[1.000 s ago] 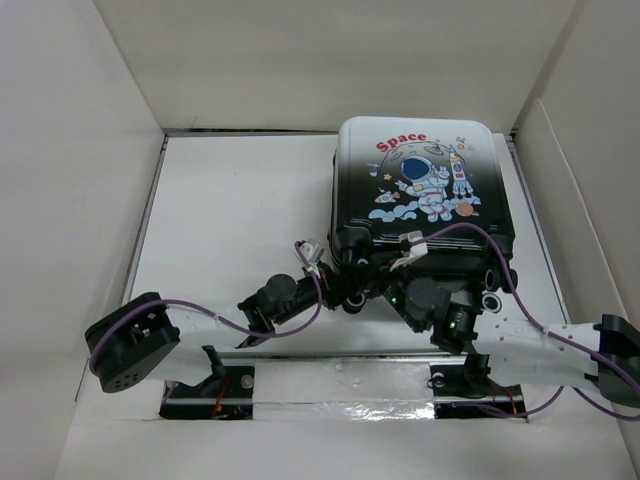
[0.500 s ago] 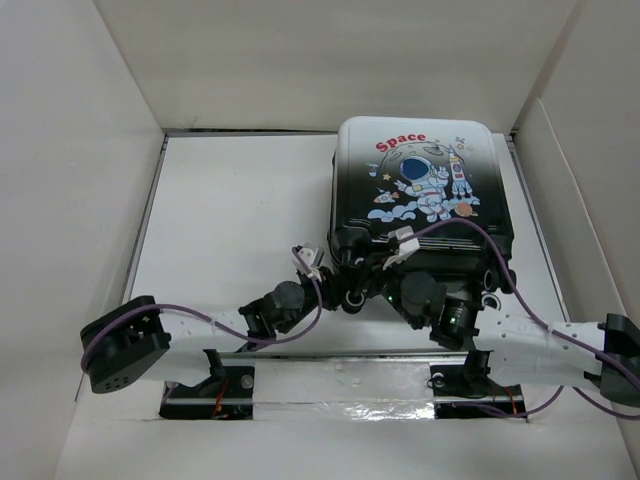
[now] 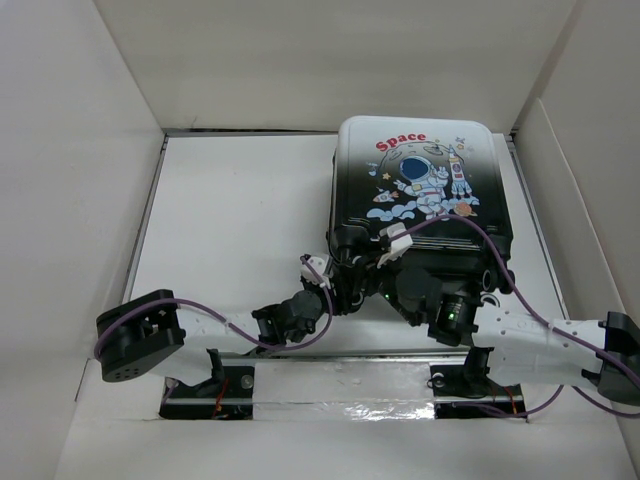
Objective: Pack the luggage
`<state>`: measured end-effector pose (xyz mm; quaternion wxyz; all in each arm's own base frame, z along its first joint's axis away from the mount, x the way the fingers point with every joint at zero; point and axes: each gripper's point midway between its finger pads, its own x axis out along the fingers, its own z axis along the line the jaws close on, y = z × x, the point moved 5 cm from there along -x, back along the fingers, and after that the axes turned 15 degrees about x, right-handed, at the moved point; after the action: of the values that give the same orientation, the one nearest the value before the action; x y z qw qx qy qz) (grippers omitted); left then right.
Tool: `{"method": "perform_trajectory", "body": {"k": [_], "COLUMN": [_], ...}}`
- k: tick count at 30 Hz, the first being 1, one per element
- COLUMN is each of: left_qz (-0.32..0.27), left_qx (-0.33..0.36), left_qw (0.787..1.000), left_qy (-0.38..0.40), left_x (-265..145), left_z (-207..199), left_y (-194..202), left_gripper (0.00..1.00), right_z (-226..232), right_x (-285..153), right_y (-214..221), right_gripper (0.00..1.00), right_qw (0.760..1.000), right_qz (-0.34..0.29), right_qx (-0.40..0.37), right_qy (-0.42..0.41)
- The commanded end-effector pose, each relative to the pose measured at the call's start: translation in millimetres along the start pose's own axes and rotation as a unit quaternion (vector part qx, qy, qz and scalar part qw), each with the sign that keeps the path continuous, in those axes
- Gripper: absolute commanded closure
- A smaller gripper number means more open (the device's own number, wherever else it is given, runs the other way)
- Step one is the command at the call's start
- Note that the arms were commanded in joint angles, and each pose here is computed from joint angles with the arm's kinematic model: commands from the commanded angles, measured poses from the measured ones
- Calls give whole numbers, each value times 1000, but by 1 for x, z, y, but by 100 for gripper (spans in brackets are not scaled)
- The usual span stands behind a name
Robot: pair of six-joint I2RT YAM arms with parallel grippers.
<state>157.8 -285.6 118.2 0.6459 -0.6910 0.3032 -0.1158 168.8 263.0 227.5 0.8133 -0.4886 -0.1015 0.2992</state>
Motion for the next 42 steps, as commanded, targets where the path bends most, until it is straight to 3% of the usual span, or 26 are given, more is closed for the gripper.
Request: {"method": "perform_trajectory", "body": {"k": [1,13,22,32,39,42], "left_qz": [-27,-30,-73,-116,-176,-188], "left_qx": [-17,13,23,0,-38,-44], "left_qw": [999,997,993,980,959,955], "left_qy": [-42,-65,-95,-164,-218,-228], "left_x": [3,13,41,40,33,24], "left_z": [7,8,-3,11,31,44], "left_y": [-17,-18,-35,-52,-71,-78], "left_gripper": [50,48,59,59,100,100], "right_z": [41,47,52,55,54,49], "right_x": [-1,-1,-7,-12,-17,-20], "right_y": [-46,-45,-42,-32,-29,-25], "right_gripper": [100,100,100,100,100,100], "right_qw": [994,992,989,985,983,984], "right_qz": [-59,-57,-46,-26,-18,-16], "right_qx": [52,57,54,60,67,72], "right_qy": [-72,-94,-126,-158,-167,-164]}}
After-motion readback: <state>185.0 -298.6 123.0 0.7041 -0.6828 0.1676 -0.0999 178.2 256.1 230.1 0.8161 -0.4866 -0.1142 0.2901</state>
